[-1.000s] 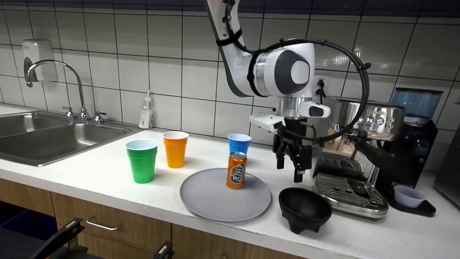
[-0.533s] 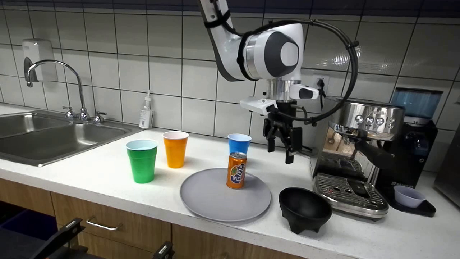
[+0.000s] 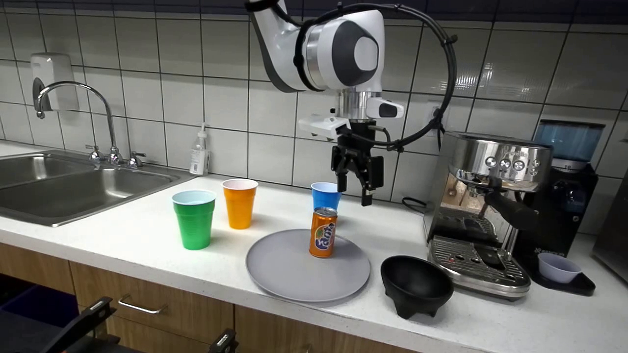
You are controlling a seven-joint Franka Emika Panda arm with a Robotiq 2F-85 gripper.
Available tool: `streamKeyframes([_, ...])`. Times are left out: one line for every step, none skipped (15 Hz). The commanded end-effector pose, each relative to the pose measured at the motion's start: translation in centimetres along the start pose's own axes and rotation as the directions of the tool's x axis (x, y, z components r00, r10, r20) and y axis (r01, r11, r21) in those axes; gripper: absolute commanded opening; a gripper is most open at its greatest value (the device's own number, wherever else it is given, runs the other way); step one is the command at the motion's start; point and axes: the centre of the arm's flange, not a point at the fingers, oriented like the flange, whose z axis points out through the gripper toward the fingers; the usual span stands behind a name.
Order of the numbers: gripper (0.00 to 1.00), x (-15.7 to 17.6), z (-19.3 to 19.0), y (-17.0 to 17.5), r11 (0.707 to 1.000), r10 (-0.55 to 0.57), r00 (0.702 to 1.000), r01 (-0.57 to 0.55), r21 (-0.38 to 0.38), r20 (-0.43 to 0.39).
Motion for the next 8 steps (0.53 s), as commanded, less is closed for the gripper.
streamKeyframes([1.0, -2.9, -1.2, -1.0, 0.997, -0.071, 0.997, 0.07, 0.019, 0.03])
streamKeyframes([1.0, -3.2, -1.1, -1.4, 0.996, -0.084, 0.996, 0.083, 0.021, 0.036])
streamKeyframes([1.0, -3.4, -1.0, -1.8, 0.995, -0.1, 0.994, 0.099, 0.021, 0.04])
streamKeyframes([1.0, -3.6, -0.8, -2.2, 0.993, -0.117, 0.992, 0.117, 0.018, 0.041])
streamKeyframes([1.0, -3.8, -0.5, -2.5, 0.991, -0.132, 0.99, 0.131, 0.019, 0.044])
streamKeyframes([1.0, -3.9, -0.2, -2.9, 0.989, -0.147, 0.988, 0.147, 0.018, 0.048])
streamKeyframes([1.0, -4.0, 0.2, -3.2, 0.987, -0.158, 0.986, 0.157, 0.018, 0.053])
streamKeyframes([1.0, -4.1, 0.4, -3.4, 0.986, -0.167, 0.985, 0.166, 0.015, 0.053])
